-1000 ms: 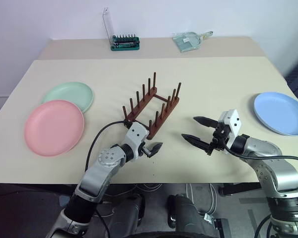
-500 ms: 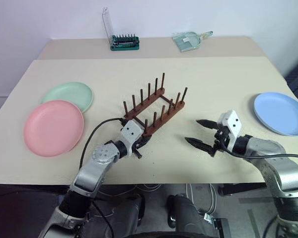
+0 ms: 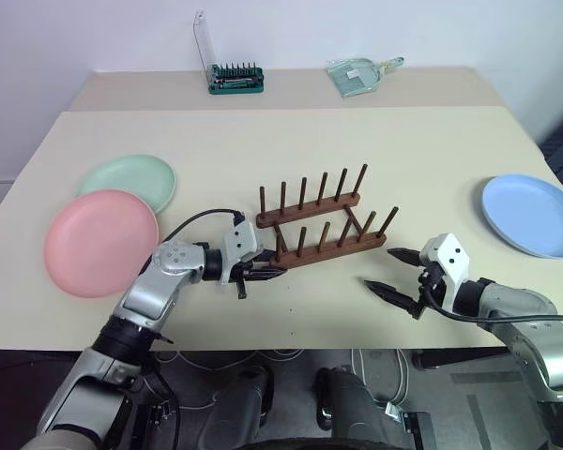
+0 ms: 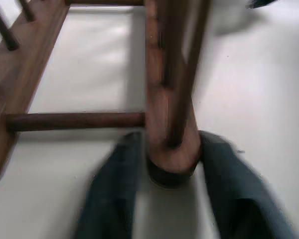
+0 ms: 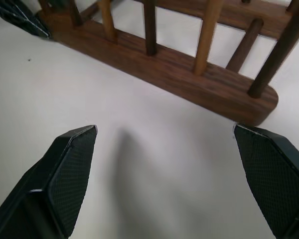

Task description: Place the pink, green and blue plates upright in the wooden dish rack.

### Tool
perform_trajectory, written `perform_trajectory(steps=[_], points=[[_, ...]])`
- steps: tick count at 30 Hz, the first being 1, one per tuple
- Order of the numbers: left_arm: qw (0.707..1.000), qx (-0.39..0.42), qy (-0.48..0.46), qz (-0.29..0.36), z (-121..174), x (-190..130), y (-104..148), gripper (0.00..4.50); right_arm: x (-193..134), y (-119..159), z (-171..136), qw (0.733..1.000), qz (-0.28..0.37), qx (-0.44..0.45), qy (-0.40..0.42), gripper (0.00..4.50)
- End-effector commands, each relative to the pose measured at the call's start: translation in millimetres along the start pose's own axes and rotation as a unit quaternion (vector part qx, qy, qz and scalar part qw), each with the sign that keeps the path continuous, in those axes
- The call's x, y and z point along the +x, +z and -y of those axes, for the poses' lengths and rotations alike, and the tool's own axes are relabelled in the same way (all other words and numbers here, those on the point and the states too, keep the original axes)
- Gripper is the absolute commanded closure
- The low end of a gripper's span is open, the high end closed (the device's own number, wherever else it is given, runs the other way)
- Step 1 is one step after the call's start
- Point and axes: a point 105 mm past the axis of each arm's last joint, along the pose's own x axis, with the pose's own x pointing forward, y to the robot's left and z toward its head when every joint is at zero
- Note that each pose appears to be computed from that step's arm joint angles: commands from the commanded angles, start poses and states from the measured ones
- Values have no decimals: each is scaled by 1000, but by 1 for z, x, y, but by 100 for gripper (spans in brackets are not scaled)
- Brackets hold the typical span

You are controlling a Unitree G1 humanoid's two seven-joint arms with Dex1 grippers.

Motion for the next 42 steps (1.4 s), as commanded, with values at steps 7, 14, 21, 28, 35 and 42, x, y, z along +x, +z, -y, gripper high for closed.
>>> perform_trajectory(steps=[7, 14, 21, 28, 35, 42], points=[[998, -18, 61, 9, 6, -33, -4, 70, 0, 8, 3, 1000, 8, -30, 2, 57], [998, -44, 28, 21, 40, -29, 1, 410, 9, -7, 14, 999, -26, -47, -7, 391], [994, -27, 103, -18, 26, -5, -8, 450, 16, -13, 25, 996, -38, -72, -32, 446], [984, -23, 178, -16, 0, -3, -11, 450, 35, -13, 33, 995, -32, -87, -47, 446], [979, -18, 204, -11, -14, -2, -10, 450, 50, -7, 42, 992, -20, -102, -72, 446], [975, -18, 219, -14, -20, -1, -14, 450, 52, -5, 46, 991, -16, -109, -77, 446]])
